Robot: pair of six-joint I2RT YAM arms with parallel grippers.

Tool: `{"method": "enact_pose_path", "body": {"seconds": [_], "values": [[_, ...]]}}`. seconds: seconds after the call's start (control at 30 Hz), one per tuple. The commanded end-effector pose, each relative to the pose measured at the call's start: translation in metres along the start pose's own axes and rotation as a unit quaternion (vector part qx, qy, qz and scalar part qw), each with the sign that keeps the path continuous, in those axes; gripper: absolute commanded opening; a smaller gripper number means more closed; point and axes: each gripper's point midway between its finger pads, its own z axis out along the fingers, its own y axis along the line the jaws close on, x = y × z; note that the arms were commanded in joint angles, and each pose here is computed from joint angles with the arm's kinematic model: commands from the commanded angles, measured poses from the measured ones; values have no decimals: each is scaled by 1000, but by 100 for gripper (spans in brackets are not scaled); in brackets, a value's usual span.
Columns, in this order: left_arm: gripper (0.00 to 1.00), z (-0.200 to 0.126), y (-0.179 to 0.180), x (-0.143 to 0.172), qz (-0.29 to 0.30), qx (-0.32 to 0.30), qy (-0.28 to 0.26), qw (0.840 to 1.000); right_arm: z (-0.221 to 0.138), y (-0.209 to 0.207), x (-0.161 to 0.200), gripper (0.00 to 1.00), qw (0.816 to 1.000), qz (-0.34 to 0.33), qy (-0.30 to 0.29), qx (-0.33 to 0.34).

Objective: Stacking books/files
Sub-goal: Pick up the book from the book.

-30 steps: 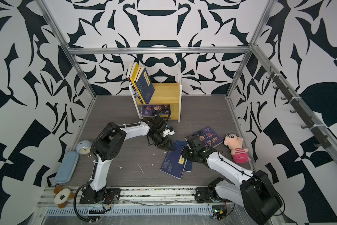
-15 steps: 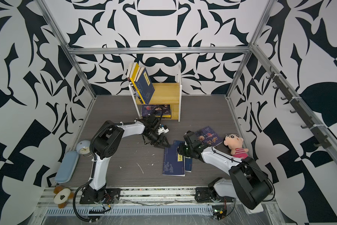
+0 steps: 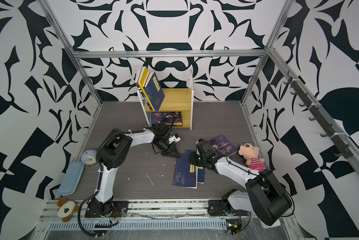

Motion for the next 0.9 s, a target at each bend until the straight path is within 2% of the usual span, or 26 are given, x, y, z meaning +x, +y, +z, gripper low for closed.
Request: {"method": "enact_pose_path", "body": {"seconds": [0.0, 0.07, 0.13, 0.27, 0.43, 0.5, 0.6, 0.73, 0.87], "values": [[0, -17, -25, -5, 23, 18, -14, 999, -12, 16, -15, 15, 999, -24, -26, -19], [0, -28, -30, -6, 27, 18, -29, 999, -17, 17, -17, 21, 999, -36, -29, -14], [0, -44, -39, -6, 42, 15, -51, 998, -25, 19, -23, 32, 998, -50, -37, -16], [0, -75, -63, 5, 123, -24, -87, 988, -47, 38, -37, 52, 991, -95, -67, -61], [0, -119, -102, 28, 239, -57, -127, 961, -81, 83, -49, 70, 959, -200, -125, -156], [0, -143, -108, 28, 250, -73, -153, 953, -94, 95, -54, 70, 946, -234, -144, -170], [0, -196, -112, 17, 222, -82, -226, 945, -113, 108, -66, 70, 934, -269, -173, -160], [0, -262, -136, 23, 227, -90, -298, 923, -139, 134, -80, 71, 911, -331, -229, -92], [0, -318, -149, 34, 215, -103, -363, 901, -163, 165, -96, 70, 895, -347, -274, -61]]}}
